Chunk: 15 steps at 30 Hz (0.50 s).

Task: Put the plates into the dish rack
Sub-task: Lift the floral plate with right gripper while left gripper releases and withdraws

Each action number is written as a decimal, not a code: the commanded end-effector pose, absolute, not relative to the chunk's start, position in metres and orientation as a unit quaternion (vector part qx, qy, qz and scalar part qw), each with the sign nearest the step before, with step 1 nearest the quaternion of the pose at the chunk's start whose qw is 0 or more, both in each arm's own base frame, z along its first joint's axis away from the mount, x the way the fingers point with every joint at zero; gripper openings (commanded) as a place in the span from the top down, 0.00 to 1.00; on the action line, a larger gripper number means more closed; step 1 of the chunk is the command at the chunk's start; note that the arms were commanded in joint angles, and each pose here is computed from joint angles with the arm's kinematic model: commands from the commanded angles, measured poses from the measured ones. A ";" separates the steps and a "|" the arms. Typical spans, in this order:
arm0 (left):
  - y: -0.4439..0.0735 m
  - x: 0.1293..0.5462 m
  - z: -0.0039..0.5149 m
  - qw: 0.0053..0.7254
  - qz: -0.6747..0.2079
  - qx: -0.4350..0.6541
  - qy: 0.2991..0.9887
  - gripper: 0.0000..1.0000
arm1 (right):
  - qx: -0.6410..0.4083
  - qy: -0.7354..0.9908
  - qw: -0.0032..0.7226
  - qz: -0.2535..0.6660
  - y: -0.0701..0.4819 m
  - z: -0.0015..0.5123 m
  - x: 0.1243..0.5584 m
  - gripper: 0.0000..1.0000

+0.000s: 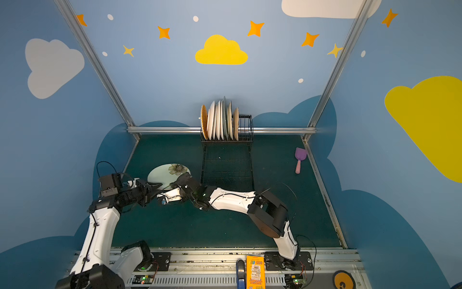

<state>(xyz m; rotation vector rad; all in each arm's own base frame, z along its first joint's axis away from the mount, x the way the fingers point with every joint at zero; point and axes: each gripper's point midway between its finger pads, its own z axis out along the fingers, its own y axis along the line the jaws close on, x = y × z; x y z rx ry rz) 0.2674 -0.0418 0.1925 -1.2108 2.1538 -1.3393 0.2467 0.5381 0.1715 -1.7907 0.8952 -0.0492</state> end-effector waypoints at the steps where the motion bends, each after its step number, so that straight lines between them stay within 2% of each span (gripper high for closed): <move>1: -0.041 0.270 0.220 0.208 -0.476 -0.383 0.764 0.52 | -0.710 0.394 0.583 -0.017 0.546 0.210 0.260 1.00; 4: -0.034 0.269 0.232 0.232 -0.471 -0.385 0.759 0.33 | -0.690 0.422 0.587 -0.023 0.543 0.220 0.272 1.00; 7: -0.024 0.268 0.252 0.273 -0.462 -0.379 0.754 0.20 | -0.667 0.454 0.590 -0.017 0.537 0.231 0.280 1.00; 13: -0.015 0.271 0.291 0.333 -0.452 -0.365 0.742 0.00 | -0.622 0.506 0.597 0.017 0.522 0.258 0.289 1.00; 15: -0.007 0.270 0.298 0.357 -0.429 -0.367 0.744 0.00 | -0.607 0.519 0.601 0.038 0.517 0.271 0.289 1.00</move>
